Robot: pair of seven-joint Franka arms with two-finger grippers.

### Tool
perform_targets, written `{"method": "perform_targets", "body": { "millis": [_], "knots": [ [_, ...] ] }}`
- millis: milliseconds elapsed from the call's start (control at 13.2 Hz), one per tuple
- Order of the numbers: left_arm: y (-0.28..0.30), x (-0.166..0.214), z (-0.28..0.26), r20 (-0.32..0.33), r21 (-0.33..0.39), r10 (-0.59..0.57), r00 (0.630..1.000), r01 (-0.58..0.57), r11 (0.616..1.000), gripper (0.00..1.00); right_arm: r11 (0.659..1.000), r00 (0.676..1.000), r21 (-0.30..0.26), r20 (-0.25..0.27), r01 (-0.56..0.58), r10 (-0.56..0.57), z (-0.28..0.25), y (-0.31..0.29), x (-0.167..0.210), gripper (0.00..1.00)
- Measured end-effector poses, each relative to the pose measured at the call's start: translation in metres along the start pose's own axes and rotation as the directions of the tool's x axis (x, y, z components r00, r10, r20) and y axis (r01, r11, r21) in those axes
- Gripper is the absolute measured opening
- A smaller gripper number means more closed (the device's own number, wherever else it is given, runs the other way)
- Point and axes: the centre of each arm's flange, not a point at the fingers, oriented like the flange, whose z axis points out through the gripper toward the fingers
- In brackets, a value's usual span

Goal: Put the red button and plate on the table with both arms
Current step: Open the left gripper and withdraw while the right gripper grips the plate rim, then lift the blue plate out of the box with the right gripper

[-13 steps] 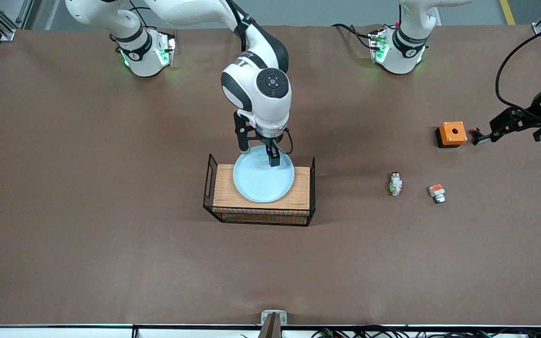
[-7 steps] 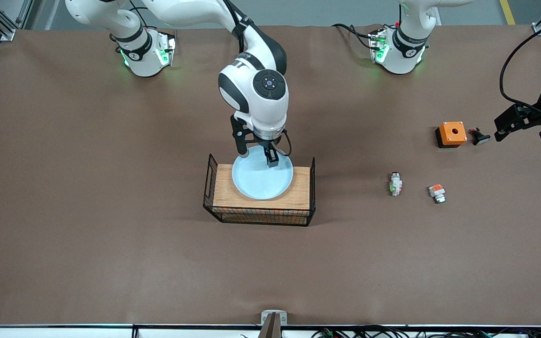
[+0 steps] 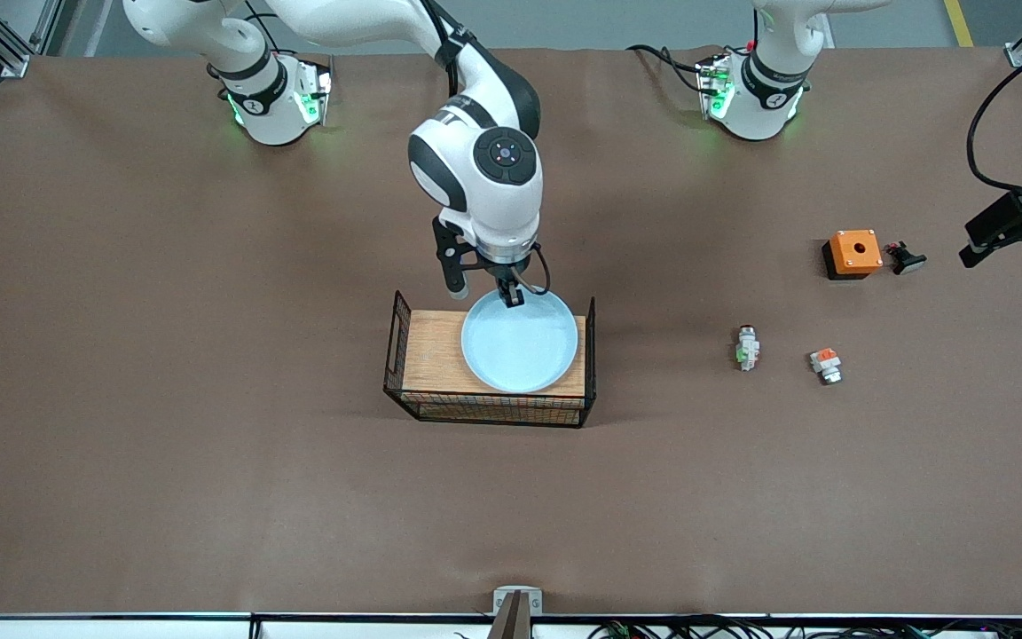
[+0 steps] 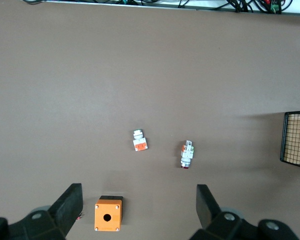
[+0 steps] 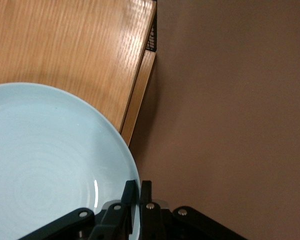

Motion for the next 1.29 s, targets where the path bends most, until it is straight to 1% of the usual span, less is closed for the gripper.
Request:
{"method": "perform_targets", "body": {
  "millis": [152, 607, 759, 910, 986, 1138, 1214, 1290],
  "knots": [
    [0.002, 0.001, 0.002, 0.003, -0.002, 0.003, 1.000, -0.003, 1.000, 1.00, 1.000, 1.000, 0.000, 0.000, -0.007, 0.007, 0.000, -0.006, 0.009, 0.07],
    [0.015, 0.005, 0.013, 0.022, -0.014, 0.022, 1.000, -0.022, 1.000, 1.00, 1.000, 1.000, -0.002, 0.001, -0.006, 0.006, -0.002, -0.006, 0.010, 0.07],
    [0.029, 0.006, 0.018, 0.030, -0.017, 0.044, 0.999, -0.044, 0.999, 1.00, 1.000, 1.000, -0.024, -0.003, 0.002, -0.003, -0.013, -0.006, 0.009, 0.07],
    [0.033, 0.008, 0.019, 0.030, -0.018, 0.050, 0.998, -0.050, 0.999, 1.00, 0.998, 0.999, -0.066, 0.028, 0.018, -0.016, -0.046, -0.003, 0.008, 0.05],
    [0.033, 0.008, 0.020, 0.031, -0.018, 0.050, 0.998, -0.049, 0.999, 1.00, 0.996, 0.999, -0.083, 0.047, 0.029, -0.026, -0.072, 0.000, 0.009, 0.04],
    [0.032, 0.009, 0.023, 0.036, -0.018, 0.049, 0.998, -0.048, 0.999, 1.00, 0.994, 0.996, -0.096, 0.073, 0.060, -0.054, -0.138, 0.015, 0.020, 0.04],
    [0.032, 0.010, 0.025, 0.039, -0.018, 0.049, 0.998, -0.048, 0.999, 1.00, 0.990, 0.992, -0.100, 0.081, 0.104, -0.096, -0.173, 0.027, 0.030, 0.04],
    [0.032, 0.011, 0.026, 0.040, -0.018, 0.048, 0.998, -0.048, 0.999, 1.00, 0.980, 0.982, -0.102, 0.091, 0.173, -0.164, -0.206, 0.039, 0.046, 0.04]
  ]
}}
